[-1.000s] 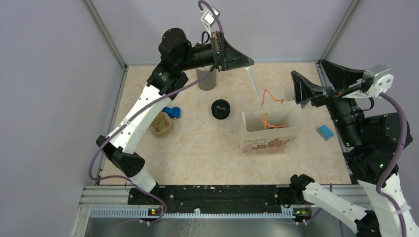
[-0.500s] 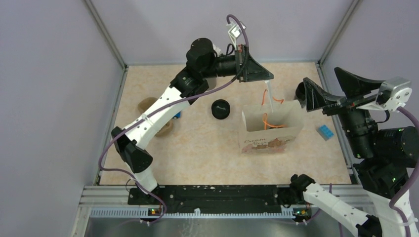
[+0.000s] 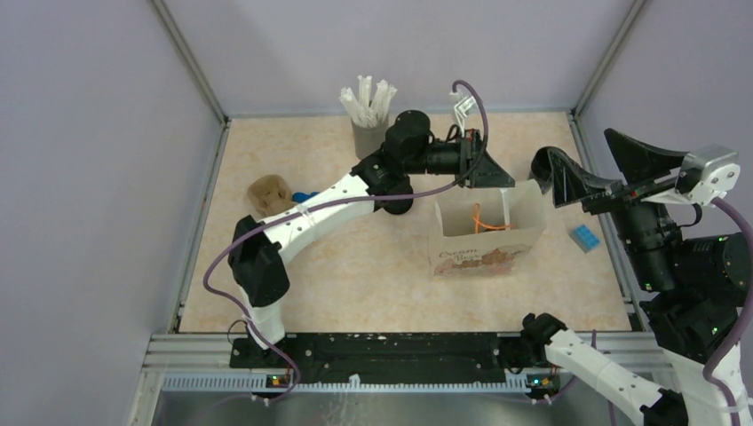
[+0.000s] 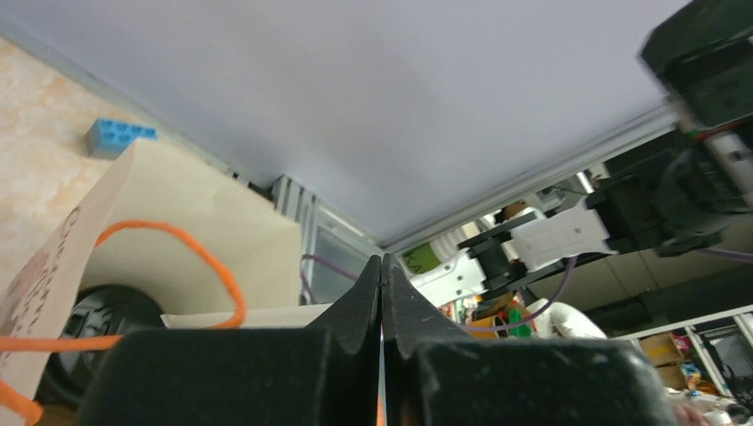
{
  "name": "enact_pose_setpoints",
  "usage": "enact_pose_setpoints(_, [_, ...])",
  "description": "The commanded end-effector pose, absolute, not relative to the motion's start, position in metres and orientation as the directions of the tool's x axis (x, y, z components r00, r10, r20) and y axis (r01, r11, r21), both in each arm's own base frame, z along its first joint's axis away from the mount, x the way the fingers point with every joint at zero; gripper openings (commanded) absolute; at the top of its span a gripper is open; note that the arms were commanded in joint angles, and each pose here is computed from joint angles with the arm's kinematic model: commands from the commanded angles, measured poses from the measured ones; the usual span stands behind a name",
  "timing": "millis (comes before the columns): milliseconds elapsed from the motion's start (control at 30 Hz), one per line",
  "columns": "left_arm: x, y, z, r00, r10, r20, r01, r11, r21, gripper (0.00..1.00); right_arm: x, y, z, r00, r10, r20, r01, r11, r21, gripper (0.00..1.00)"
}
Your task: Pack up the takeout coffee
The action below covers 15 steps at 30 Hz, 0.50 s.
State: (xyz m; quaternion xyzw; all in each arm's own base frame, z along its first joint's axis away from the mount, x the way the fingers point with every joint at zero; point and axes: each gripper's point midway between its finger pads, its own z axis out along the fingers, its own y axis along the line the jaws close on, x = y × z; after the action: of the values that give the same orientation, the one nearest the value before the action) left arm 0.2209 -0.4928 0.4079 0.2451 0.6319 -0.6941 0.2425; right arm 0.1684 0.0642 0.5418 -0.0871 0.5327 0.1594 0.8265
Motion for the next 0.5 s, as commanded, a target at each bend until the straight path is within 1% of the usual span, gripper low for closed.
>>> enact_pose_setpoints(0, [0.225,-0.492,0.399,-0.688,-0.044,-0.725,0.726,-0.055,-0.686,0.03,0.167,0.057,0.548,0.402,0.165,-0.901,-0.329,0.944,0.026,0.95])
enact_pose_setpoints(33, [0.226,-0.492,0.393,-0.681,-0.027,-0.732,0.732,-0.030,-0.680,0.08,0.167,0.058,0.548,0.401,0.165,-0.901,-0.331,0.943,0.026,0.95])
enact_pose_setpoints(133, [0.229,-0.488,0.385,-0.656,-0.005,-0.754,0.754,0.014,-0.656,0.19,0.171,0.061,0.545,0.387,0.167,-0.907,-0.336,0.941,0.030,0.95])
enact_pose_setpoints(167, [0.231,-0.486,0.386,-0.649,-0.007,-0.760,0.760,0.023,-0.649,0.27,0.171,0.062,0.544,0.383,0.169,-0.908,-0.339,0.940,0.032,0.95])
enact_pose_setpoints(233, [0.233,-0.480,0.394,-0.630,-0.019,-0.776,0.776,0.034,-0.630,0.36,0.174,0.065,0.541,0.368,0.173,-0.914,-0.344,0.938,0.039,0.95])
enact_pose_setpoints(300, [0.238,-0.472,0.399,-0.626,-0.029,-0.779,0.777,0.062,-0.626,0.49,0.178,0.068,0.534,0.339,0.168,-0.926,-0.345,0.937,0.044,0.95])
enact_pose_setpoints(367, [0.247,-0.462,0.403,-0.621,-0.040,-0.783,0.775,0.116,-0.621,0.65,0.185,0.068,0.518,0.270,0.157,-0.950,-0.328,0.943,0.063,0.94])
enact_pose_setpoints(400, [0.254,-0.455,0.405,-0.611,-0.049,-0.790,0.777,0.153,-0.611,0.83,0.188,0.069,0.505,0.212,0.159,-0.964,-0.316,0.945,0.087,0.94])
enact_pose_setpoints(433, [0.259,-0.448,0.407,-0.600,-0.051,-0.798,0.778,0.194,-0.597,0.97,0.190,0.069,0.493,0.153,0.175,-0.973,-0.304,0.945,0.122,0.94])
enact_pose_setpoints(467, [0.265,-0.439,0.409,-0.585,-0.053,-0.810,0.779,0.241,-0.579,0.98,0.192,0.069,0.480,0.097,0.183,-0.978,-0.291,0.945,0.148,0.94])
